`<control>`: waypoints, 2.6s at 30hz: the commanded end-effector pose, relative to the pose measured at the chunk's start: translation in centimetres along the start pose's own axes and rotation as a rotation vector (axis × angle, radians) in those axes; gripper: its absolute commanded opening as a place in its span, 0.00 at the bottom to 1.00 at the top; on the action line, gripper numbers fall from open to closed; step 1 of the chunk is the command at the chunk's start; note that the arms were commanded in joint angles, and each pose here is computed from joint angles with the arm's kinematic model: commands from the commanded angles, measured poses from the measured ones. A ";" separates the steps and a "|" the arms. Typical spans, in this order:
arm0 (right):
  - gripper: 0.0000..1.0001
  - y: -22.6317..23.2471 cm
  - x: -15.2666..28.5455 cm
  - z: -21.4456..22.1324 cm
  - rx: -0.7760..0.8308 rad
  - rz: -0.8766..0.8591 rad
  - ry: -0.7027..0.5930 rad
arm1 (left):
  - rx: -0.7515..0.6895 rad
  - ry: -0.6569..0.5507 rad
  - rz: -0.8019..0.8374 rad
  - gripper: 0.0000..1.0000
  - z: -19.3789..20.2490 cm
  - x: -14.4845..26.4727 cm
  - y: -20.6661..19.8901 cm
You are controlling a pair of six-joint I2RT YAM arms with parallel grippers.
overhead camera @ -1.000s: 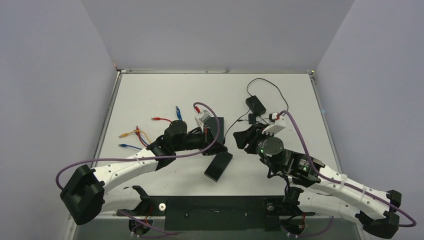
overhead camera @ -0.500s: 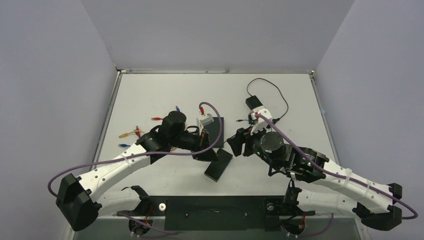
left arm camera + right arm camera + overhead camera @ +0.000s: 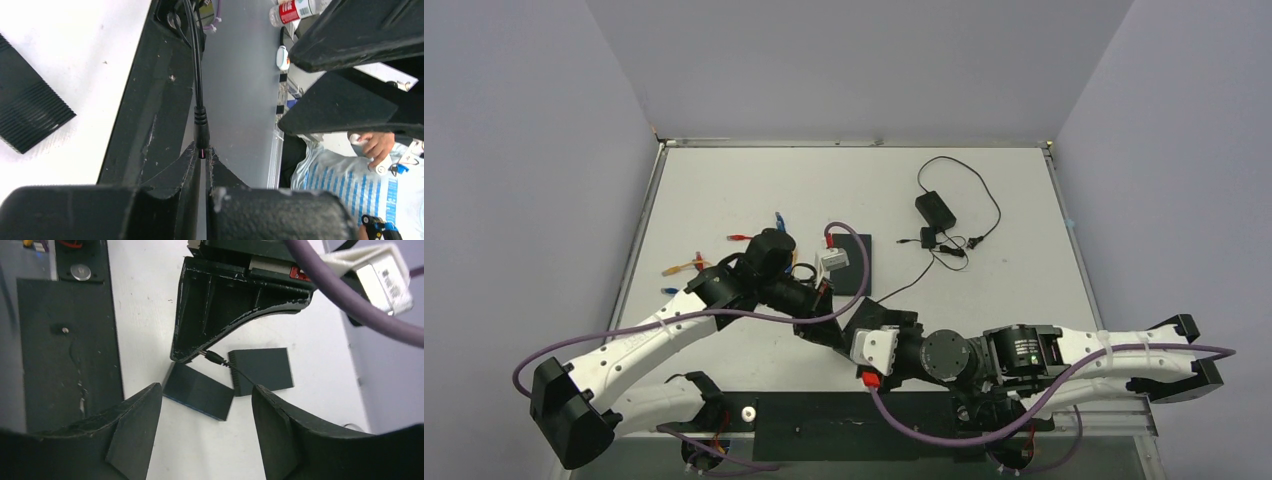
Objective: Insert the plug into the switch port
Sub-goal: Pick up the power from the center of the board.
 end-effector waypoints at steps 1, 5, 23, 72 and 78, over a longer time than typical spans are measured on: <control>0.62 -1.4 1.6 -1.0 0.276 -0.002 -0.049 | -0.105 0.024 0.069 0.00 0.3 0.9 -2.6; 0.62 -1.6 1.7 -0.9 0.383 -0.027 -0.027 | -0.146 0.058 0.093 0.00 1.3 0.8 -3.5; 0.48 0.5 0.5 -1.8 0.593 -0.251 -0.068 | -0.191 0.146 0.129 0.00 2.7 -0.2 -4.3; 0.00 0.5 -1.7 0.8 0.528 -0.266 0.046 | -0.217 0.028 -0.082 0.46 1.4 0.1 -2.5; 0.00 -1.5 -2.2 3.9 0.339 -0.052 0.103 | -0.109 -0.166 -0.176 0.50 -0.8 1.5 0.0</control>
Point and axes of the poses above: each gripper's point midway between its finger pads, its own x axis back along the fingers, its own y axis along the line the jaws close on, z = x × y, the point moved 6 cm from there along x, back along the fingers, and after that the axes turned 7 degrees about x, right-handed, at the moved point
